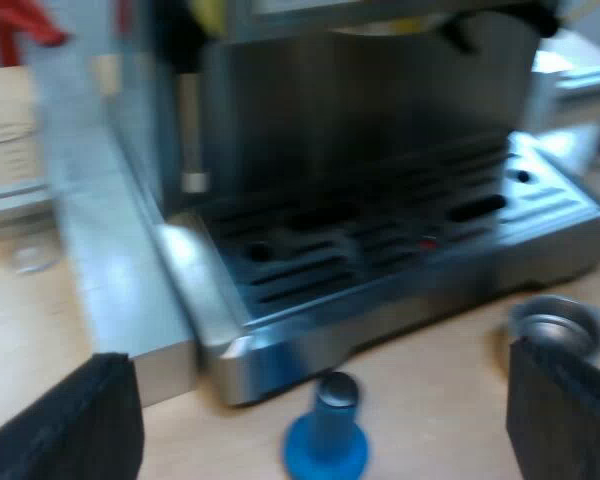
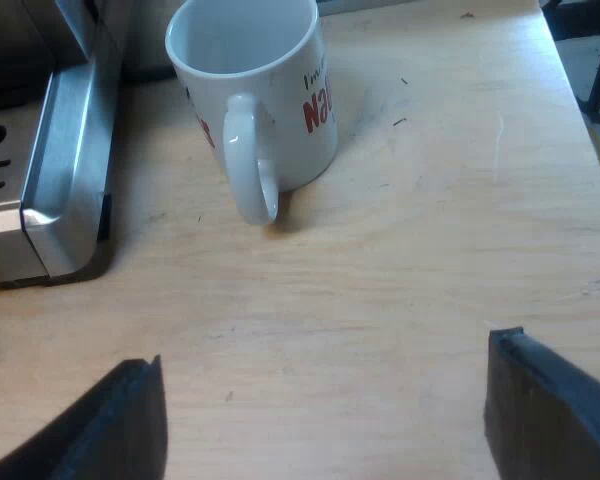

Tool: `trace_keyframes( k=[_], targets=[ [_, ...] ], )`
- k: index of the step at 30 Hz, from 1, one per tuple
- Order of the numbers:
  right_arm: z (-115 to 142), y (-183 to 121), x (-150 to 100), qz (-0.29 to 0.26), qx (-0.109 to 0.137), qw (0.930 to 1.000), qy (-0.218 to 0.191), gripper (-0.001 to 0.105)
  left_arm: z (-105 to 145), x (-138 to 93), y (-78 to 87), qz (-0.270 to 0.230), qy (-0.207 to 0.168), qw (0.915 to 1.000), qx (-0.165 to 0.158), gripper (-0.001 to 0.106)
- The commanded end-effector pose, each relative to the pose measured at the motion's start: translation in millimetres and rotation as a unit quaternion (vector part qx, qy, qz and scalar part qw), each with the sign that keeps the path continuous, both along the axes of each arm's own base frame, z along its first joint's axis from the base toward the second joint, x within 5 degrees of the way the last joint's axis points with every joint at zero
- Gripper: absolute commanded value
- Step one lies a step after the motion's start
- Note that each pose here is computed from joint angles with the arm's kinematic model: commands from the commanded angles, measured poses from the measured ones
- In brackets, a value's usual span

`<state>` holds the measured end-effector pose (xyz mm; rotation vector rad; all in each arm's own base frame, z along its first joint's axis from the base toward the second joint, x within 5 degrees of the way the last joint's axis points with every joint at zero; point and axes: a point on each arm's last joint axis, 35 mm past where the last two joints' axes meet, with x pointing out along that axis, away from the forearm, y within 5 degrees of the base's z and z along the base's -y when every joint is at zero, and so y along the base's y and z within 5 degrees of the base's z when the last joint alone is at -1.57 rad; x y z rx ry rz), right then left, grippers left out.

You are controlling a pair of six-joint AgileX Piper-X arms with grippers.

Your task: Put the handle in the coffee machine

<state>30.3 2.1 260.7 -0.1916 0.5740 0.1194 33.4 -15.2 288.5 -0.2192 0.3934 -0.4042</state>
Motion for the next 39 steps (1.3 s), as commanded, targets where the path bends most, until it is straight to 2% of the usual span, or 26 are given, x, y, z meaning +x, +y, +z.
trace_keyframes(
  k=[1, 3, 7, 10, 12, 15, 18, 19, 21, 25, 30, 32, 35, 37, 39],
  targets=[
    [10.4, -0.4, -14.1, 0.009, -0.029, 0.9992, 0.026, 0.053, 3.2, 0.1, -2.5, -0.032, 0.001, 0.9994, -0.011, 0.075],
    [17.5, -0.1, -26.4, 0.02, -0.042, 0.9978, 0.046, 0.053, 2.8, -0.3, -6.2, -0.082, 0.006, 0.9965, -0.01, 0.075],
    [28.8, 0.6, -35.9, 0.027, -0.037, 0.9981, 0.041, 0.053, 2.5, 1.6, -10.3, -0.126, 0.019, 0.9918, -0.012, 0.075],
    [36.3, 2.4, -40.0, 0.047, -0.024, 0.9983, 0.027, 0.053, 2.0, 1.9, -12.9, -0.154, 0.026, 0.9876, -0.012, 0.075],
    [40.9, 4.7, -42.3, 0.073, -0.006, 0.9972, 0.018, 0.061, 2.0, 0.9, -14.5, -0.176, 0.027, 0.984, -0.011, 0.075],
    [43.8, 6.7, -32.6, 0.106, 0.016, 0.9933, 0.042, 0.076, 2.7, -0.3, -16.5, -0.203, 0.025, 0.9788, -0.013, 0.075],
    [44.0, 8.0, -25.5, 0.127, 0.029, 0.9896, 0.062, 0.077, 2.6, -1.5, -17.8, -0.221, 0.025, 0.9748, -0.012, 0.075],
    [43.8, 9.0, -19.1, 0.141, 0.039, 0.9861, 0.08, 0.077, 2.6, -1.5, -17.8, -0.221, 0.025, 0.9748, -0.012, 0.075],
    [43.4, 10.9, -10.8, 0.163, 0.055, 0.9797, 0.103, 0.077, 2.6, -3.3, -19.4, -0.247, 0.025, 0.9687, -0.011, 0.075],
    [42.1, 13.4, 0.8, 0.186, 0.074, 0.9704, 0.136, 0.077, 2.6, -5.1, -20.9, -0.271, 0.026, 0.962, -0.011, 0.075],
    [40.4, 14.6, 10.3, 0.192, 0.085, 0.9643, 0.162, 0.077, 2.6, -7.5, -22.7, -0.303, 0.026, 0.9526, -0.01, 0.075],
    [39.8, 15.0, 12.8, 0.194, 0.088, 0.9624, 0.169, 0.077, 2.6, -7.9, -22.9, -0.307, 0.026, 0.9512, -0.01, 0.075],
    [38.7, 15.3, 17.9, 0.199, 0.084, 0.9601, 0.178, 0.077, 2.4, -8.8, -24.5, -0.327, 0.029, 0.9446, -0.008, 0.075],
    [38.7, 15.3, 18.2, 0.2, 0.082, 0.96, 0.178, 0.077, 2.3, -8.8, -24.9, -0.33, 0.03, 0.9434, -0.008, 0.075],
    [39.1, 15.3, 18.8, 0.201, 0.081, 0.9606, 0.174, 0.077, -1.4, -3.9, -35.5, -0.368, 0.063, 0.9278, 0.009, 0.075]
  ],
)
